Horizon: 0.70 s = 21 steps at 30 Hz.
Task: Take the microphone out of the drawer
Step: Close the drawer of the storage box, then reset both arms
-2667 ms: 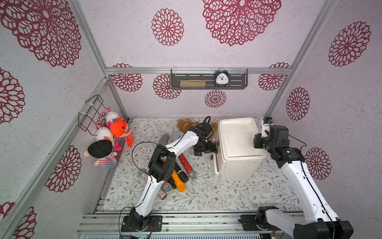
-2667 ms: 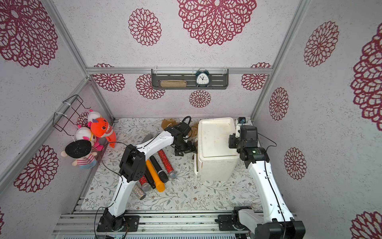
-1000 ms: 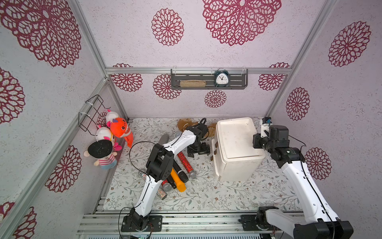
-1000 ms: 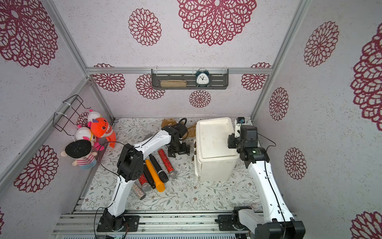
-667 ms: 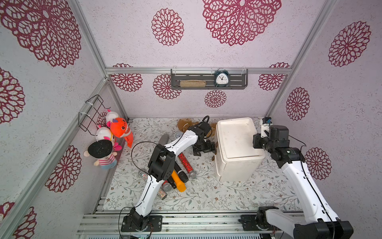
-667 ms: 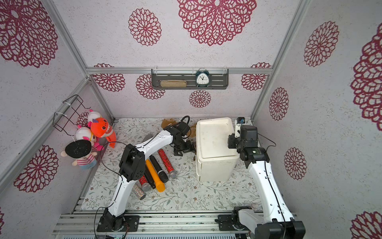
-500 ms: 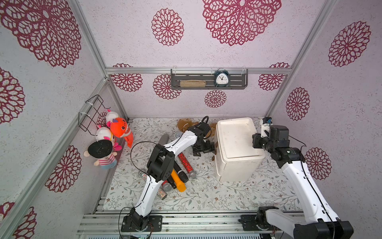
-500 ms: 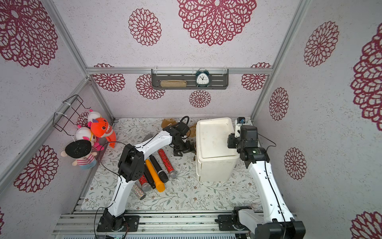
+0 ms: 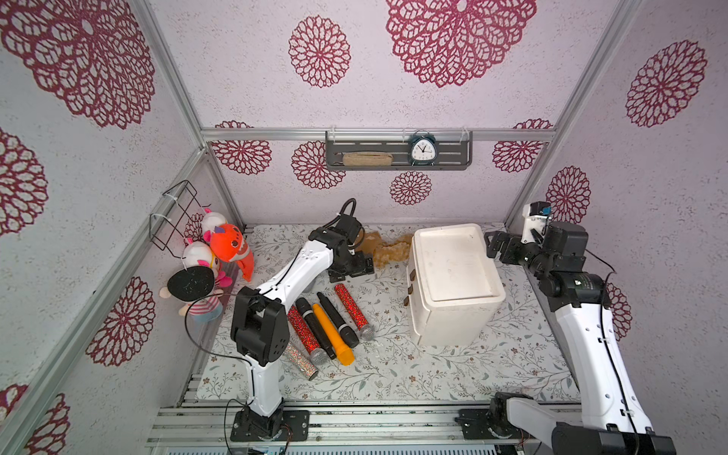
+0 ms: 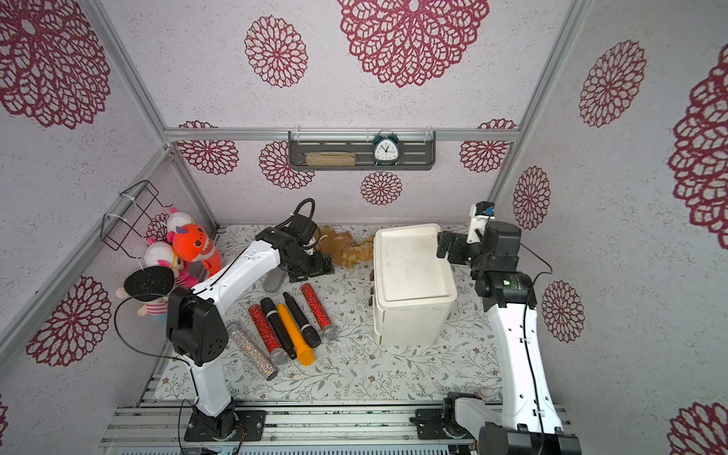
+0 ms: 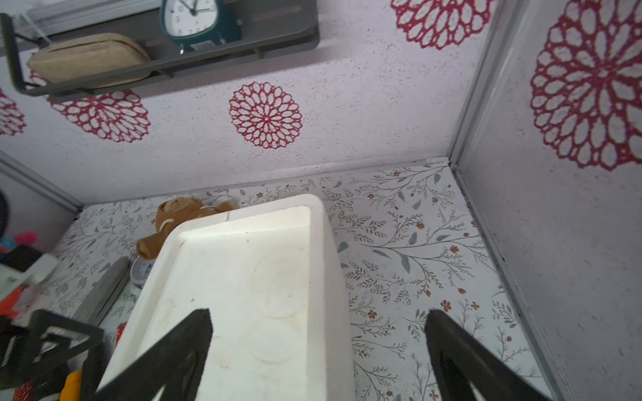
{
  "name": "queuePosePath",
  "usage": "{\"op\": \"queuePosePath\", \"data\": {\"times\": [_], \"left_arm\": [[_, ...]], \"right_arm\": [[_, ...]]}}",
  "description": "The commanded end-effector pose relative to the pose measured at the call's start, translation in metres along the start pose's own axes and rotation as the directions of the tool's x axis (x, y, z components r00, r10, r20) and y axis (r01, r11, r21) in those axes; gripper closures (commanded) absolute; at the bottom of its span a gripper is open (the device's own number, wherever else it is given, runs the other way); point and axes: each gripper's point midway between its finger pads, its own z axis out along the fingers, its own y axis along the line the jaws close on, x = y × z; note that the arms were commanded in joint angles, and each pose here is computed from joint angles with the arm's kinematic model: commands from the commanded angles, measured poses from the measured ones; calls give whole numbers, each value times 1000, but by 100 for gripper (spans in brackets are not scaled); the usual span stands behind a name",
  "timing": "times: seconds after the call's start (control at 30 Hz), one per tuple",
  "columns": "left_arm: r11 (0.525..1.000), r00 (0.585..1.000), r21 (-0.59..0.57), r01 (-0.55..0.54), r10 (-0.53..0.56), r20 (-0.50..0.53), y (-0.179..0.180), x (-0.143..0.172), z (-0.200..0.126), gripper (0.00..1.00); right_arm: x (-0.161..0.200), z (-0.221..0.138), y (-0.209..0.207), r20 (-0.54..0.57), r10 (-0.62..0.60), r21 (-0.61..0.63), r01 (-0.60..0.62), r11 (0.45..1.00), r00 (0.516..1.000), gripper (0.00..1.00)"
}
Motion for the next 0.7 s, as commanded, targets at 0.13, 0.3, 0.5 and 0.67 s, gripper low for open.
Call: {"op": "queuePosePath", "data": {"times": [0.13,0.3,0.5,0.67], "left_arm": [[983,967,-173,-55,96,236,55,-29,-48,3],[962,928,-274,-10,111,355,100,-40,-79,3],[947,898,-292,134,9,441,168,-43,-101,3],[919,862,-361,158,50,504,205,-41,-111,3]], "right_arm": [[15,26,-76,-6,129,267,-123,956,992,1],[44,35,-120,33,107,432,-111,895,994,1],[109,66,-123,94,-20,360,-16,933,995,1],[147,84,-122,88,23,308,-49,950,996,1]]}}
